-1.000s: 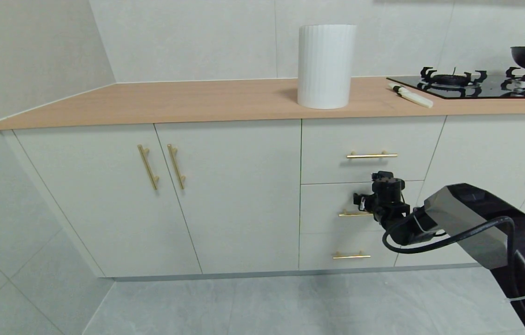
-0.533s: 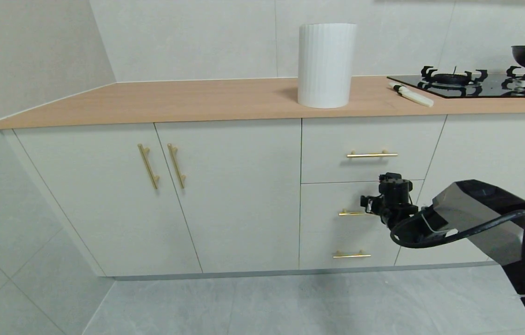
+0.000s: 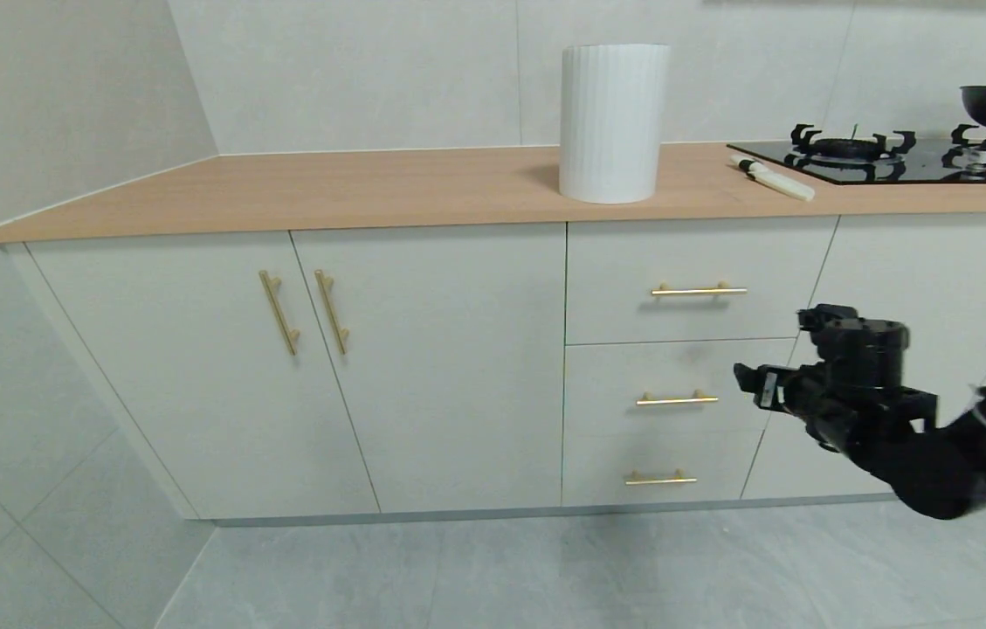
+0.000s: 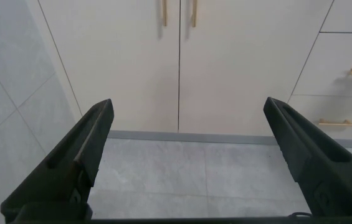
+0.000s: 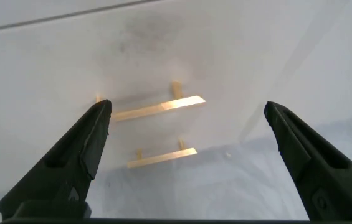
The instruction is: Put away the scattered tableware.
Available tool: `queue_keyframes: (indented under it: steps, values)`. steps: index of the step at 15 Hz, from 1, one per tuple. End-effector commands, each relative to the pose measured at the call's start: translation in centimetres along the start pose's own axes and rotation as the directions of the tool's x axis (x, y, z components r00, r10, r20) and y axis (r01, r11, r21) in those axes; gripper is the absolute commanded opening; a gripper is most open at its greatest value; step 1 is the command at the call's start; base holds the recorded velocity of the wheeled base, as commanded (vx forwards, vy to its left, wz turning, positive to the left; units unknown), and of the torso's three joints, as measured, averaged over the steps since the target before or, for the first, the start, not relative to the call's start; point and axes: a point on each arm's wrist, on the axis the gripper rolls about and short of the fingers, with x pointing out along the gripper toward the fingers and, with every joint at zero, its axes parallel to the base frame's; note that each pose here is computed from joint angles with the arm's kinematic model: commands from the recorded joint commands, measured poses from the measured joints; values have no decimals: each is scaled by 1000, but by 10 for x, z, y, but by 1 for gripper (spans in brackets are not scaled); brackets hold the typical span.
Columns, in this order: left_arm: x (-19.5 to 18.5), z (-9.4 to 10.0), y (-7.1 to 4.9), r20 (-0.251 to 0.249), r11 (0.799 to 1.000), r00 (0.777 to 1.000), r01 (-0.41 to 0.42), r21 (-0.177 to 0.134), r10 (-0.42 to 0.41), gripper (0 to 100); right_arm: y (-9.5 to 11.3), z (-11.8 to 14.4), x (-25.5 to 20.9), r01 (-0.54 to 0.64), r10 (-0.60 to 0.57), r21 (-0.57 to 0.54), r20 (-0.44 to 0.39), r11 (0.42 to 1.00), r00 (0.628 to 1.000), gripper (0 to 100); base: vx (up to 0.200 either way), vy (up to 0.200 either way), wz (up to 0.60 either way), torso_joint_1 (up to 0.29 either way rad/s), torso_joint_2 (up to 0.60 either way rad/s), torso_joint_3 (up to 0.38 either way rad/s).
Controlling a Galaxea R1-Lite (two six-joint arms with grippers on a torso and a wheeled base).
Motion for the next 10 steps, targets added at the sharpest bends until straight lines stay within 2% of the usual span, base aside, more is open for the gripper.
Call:
queue_keyframes:
  steps: [1,4,8,9,10]
  values:
    - [0,0,0,-1,1000,1000,-1,-1,1,100,-47,44,-160,-71,56,53,253,996,966,100,0,0,0,0,0,0]
    - [0,0,0,-1,1000,1000,-1,-1,1,100,-77,49,-238,-51,52,-12,416,999,908,100,0,0,0,0,0,0]
    - [0,0,0,-1,1000,1000,-1,-1,1,100,-120,23,-333,22,32,-99,513,995,858,100,0,0,0,0,0,0]
    - [0,0,0,-1,1000,1000,-1,-1,1,100,-123,18,-341,41,19,-104,517,994,856,100,0,0,0,0,0,0]
    - [0,0,0,-1,1000,1000,-1,-1,1,100,-131,5,-362,119,-45,-105,534,987,844,100,0,0,0,0,0,0]
